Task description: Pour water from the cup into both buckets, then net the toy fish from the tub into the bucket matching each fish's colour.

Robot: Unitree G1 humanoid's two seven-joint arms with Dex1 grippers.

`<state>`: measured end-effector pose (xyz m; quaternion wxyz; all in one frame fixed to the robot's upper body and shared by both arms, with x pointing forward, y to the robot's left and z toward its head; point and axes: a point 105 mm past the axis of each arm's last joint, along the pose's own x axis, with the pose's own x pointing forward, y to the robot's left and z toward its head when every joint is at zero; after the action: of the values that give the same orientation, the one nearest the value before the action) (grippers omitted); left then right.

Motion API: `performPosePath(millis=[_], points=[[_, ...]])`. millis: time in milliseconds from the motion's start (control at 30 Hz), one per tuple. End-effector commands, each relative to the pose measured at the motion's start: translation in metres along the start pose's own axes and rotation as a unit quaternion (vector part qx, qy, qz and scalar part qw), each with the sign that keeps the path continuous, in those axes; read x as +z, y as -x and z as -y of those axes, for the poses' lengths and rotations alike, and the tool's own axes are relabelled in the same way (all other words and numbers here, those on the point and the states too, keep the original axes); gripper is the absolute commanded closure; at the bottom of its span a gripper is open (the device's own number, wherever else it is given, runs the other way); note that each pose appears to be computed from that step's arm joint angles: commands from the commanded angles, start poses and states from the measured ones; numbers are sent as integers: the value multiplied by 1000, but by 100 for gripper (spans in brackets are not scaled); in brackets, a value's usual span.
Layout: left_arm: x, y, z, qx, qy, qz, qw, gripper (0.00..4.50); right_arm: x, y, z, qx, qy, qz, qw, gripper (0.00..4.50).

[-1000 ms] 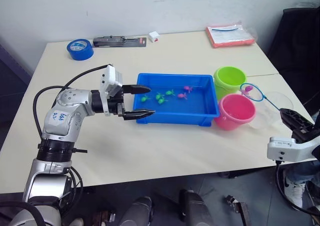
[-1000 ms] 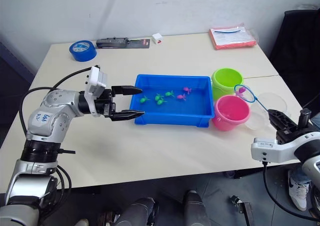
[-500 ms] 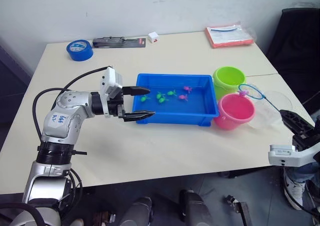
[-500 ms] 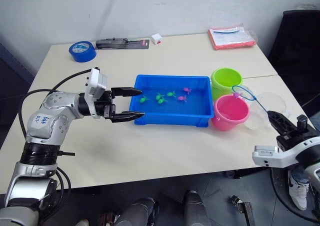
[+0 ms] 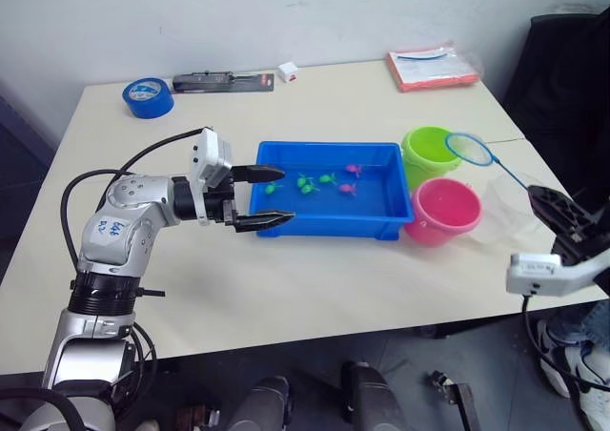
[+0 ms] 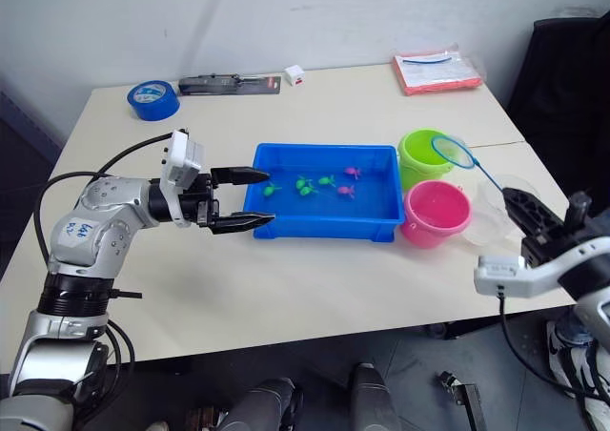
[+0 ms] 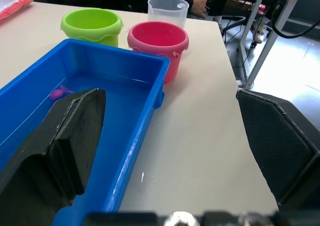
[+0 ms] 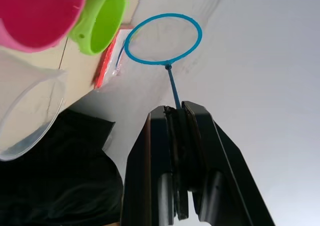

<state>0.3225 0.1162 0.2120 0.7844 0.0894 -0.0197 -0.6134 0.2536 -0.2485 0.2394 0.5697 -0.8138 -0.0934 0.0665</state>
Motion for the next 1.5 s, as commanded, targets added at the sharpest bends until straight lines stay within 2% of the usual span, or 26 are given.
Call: performPosePath(millis=[33, 133, 167, 233, 367, 467, 600, 767, 867, 1067, 1333, 1500], points=[[12, 7, -1, 14, -22, 12, 1000, 0, 9, -10, 11, 15, -112, 30, 993, 372], [11, 14, -6, 40, -21, -1, 999, 0, 23, -28, 25, 34, -269, 60, 961, 372], [10, 17, -8, 47, -19, -6, 999, 0, 27, -34, 26, 49, -340, 67, 937, 372], [10, 21, -8, 52, -17, -9, 998, 0, 37, -40, 25, 92, -417, 76, 901, 372], [9, 28, -8, 71, -18, -15, 997, 0, 42, -55, 23, 147, -591, 40, 792, 372], [8, 32, -9, 81, -17, -20, 996, 0, 55, -62, 18, 211, -669, 19, 713, 372], [9, 36, -5, 90, -19, -22, 995, 0, 63, -71, 9, 282, -717, 8, 637, 372], [7, 40, 0, 97, -18, -26, 995, 0, 58, -73, 3, 319, -734, 2, 599, 372], [7, 41, 2, 101, -17, -27, 994, 0, 55, -73, 1, 336, -734, -8, 590, 372], [6, 41, 5, 104, -17, -28, 994, 0, 58, -75, -4, 387, -746, -20, 541, 372], [7, 42, 10, 116, -19, -26, 993, 0, 60, -87, -9, 411, -752, -76, 509, 372], [6, 46, 13, 125, -16, -26, 992, 0, 62, -89, -6, 432, -752, -90, 490, 372]])
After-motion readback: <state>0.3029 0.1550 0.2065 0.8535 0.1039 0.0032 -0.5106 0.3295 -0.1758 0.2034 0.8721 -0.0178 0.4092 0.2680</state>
